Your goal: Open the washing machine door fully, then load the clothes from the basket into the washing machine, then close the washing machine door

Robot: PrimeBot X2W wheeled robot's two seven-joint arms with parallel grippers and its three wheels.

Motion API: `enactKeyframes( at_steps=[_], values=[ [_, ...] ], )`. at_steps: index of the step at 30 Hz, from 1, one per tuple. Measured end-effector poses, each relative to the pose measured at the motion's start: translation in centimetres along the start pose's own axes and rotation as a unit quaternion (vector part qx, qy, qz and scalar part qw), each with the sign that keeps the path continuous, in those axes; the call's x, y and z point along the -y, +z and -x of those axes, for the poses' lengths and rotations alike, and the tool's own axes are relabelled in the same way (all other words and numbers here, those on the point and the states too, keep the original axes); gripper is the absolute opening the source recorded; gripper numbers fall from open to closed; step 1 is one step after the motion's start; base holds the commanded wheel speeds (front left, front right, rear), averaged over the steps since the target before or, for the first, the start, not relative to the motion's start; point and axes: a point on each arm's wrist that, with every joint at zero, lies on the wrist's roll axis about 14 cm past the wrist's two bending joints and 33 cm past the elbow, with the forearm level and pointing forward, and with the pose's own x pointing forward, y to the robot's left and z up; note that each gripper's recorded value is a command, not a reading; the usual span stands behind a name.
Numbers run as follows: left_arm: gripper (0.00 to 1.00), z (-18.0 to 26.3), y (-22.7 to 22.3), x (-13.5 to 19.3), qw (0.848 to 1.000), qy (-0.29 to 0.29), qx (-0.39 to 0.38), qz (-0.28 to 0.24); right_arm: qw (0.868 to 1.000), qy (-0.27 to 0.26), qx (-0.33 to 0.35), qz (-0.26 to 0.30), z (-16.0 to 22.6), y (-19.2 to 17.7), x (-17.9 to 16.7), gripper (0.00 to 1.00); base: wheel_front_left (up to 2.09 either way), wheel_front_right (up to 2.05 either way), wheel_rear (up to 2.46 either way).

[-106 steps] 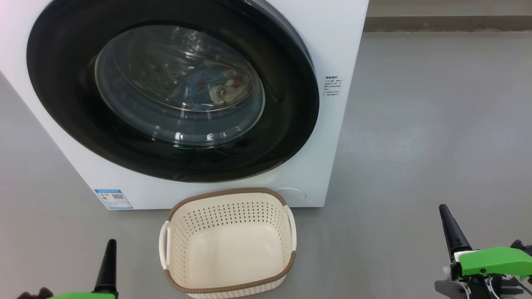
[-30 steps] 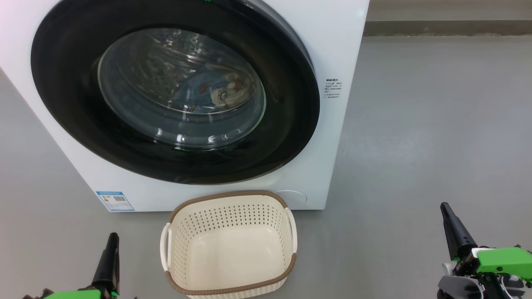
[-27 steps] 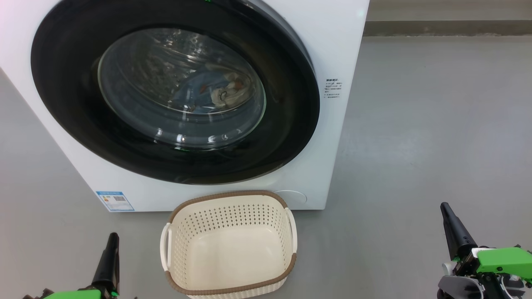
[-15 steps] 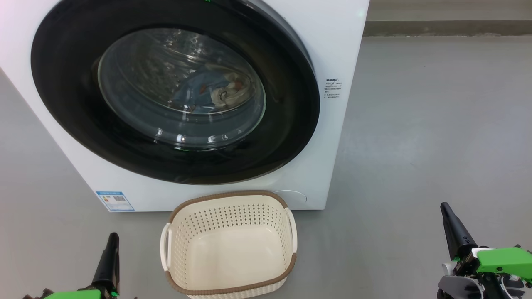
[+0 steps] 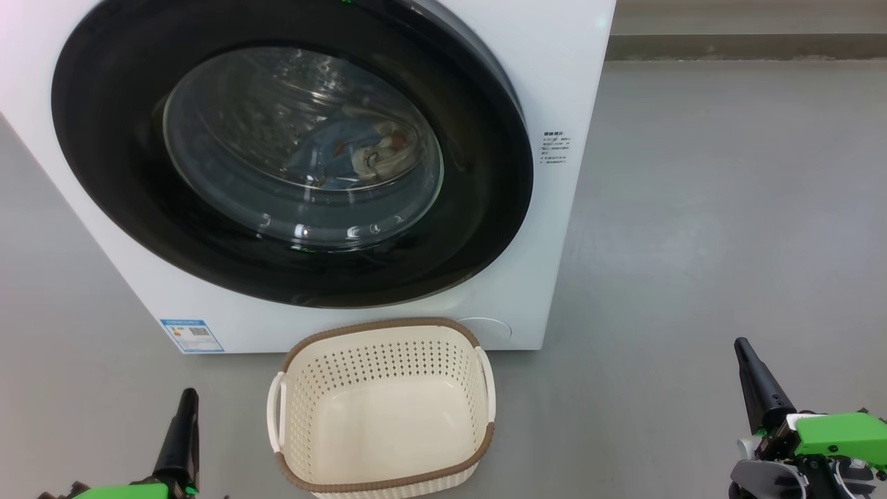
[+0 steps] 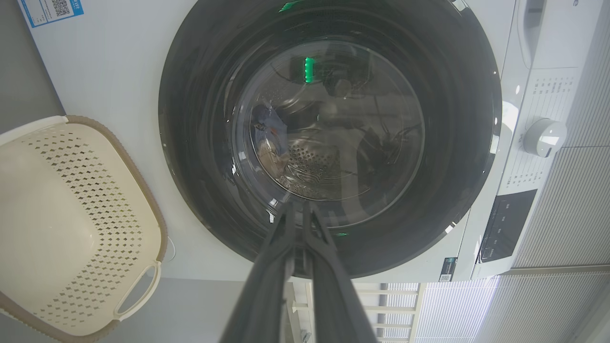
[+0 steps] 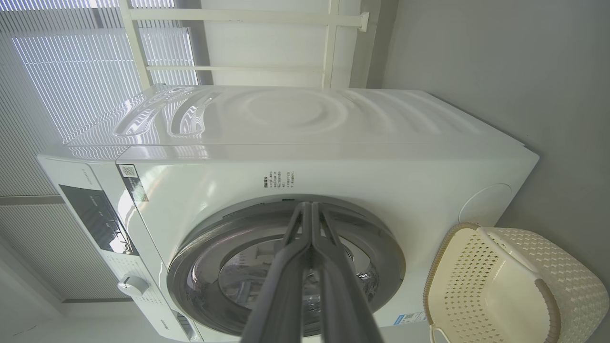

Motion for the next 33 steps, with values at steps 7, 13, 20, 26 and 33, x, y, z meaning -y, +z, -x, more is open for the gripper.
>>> enactKeyframes(
  at_steps=[7, 13, 20, 26, 33],
  values=[
    [0.0, 0.0, 0.0, 0.0, 1.0, 0.0, 0.0, 0.0, 1.0, 0.0, 0.0, 0.0, 0.0, 0.0, 0.0, 0.0, 0.0, 0.0, 0.0],
    [0.0, 0.0, 0.0, 0.0, 1.0, 0.0, 0.0, 0.0, 1.0, 0.0, 0.0, 0.0, 0.0, 0.0, 0.0, 0.0, 0.0, 0.0, 0.0],
    [0.0, 0.0, 0.0, 0.0, 1.0, 0.0, 0.0, 0.0, 1.0, 0.0, 0.0, 0.0, 0.0, 0.0, 0.0, 0.0, 0.0, 0.0, 0.0],
    [0.0, 0.0, 0.0, 0.0, 1.0, 0.0, 0.0, 0.0, 1.0, 0.0, 0.0, 0.0, 0.0, 0.0, 0.0, 0.0, 0.0, 0.0, 0.0],
    [0.0, 0.0, 0.0, 0.0, 1.0, 0.0, 0.0, 0.0, 1.0, 0.0, 0.0, 0.0, 0.0, 0.01, -0.01, 0.0, 0.0, 0.0, 0.0]
  ],
)
